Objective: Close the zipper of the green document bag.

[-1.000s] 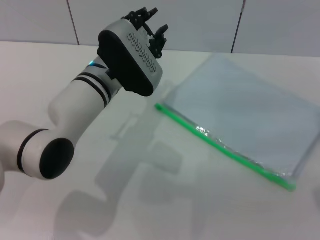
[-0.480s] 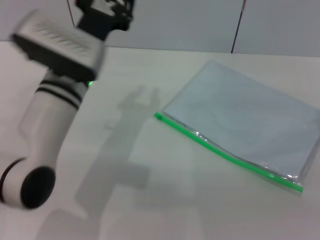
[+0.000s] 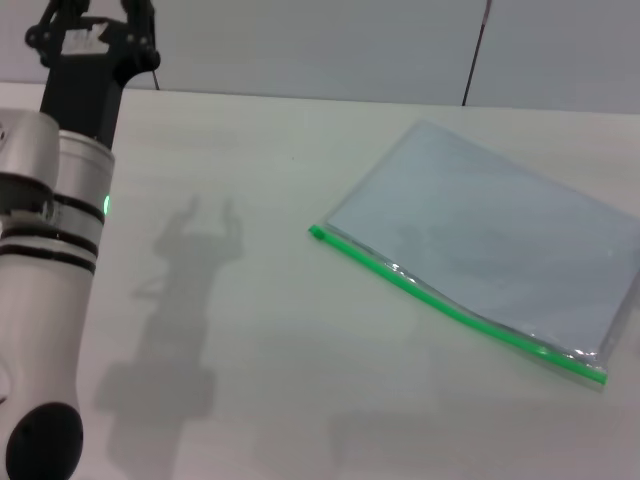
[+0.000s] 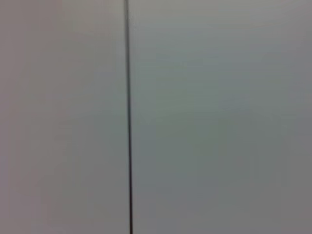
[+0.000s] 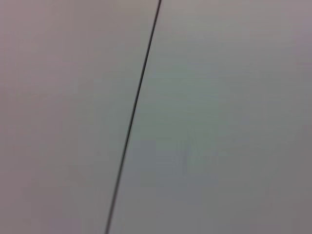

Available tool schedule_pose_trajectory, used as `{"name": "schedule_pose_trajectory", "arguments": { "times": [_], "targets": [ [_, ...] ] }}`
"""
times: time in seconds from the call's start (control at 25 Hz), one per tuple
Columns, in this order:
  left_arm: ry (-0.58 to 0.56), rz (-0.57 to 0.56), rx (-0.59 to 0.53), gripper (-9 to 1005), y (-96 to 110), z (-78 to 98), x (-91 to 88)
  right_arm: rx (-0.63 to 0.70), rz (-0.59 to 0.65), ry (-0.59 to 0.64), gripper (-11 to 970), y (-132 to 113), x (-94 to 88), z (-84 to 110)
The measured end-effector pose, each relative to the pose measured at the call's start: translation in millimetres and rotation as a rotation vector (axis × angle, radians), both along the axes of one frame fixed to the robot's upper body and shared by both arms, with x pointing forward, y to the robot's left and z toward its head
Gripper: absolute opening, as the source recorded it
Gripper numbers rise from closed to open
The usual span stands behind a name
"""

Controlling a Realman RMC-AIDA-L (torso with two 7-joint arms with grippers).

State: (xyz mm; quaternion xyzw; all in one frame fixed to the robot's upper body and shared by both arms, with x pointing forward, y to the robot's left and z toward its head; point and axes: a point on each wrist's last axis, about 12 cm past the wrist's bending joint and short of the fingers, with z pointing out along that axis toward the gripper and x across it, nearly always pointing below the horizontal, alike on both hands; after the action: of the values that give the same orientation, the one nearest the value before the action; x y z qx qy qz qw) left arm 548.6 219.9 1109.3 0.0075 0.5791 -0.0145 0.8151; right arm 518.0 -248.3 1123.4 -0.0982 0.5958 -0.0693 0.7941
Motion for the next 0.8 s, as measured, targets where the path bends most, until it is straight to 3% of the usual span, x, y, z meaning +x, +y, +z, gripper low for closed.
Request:
{"name": "schedule_pose_trajectory", "arguments": {
  "times": [0.36, 0.8],
  "targets": [
    [0.04, -0.029, 0.069, 403, -4, -16.9, -2.5, 0.062, -0.004, 0.028, 416, 11, 2.3, -30.5],
    [0.053, -0.053, 0.111, 398, -6, -26.5, 0.5, 0.066, -0.003, 0.069, 417, 12, 5.1, -40.3]
  ]
}}
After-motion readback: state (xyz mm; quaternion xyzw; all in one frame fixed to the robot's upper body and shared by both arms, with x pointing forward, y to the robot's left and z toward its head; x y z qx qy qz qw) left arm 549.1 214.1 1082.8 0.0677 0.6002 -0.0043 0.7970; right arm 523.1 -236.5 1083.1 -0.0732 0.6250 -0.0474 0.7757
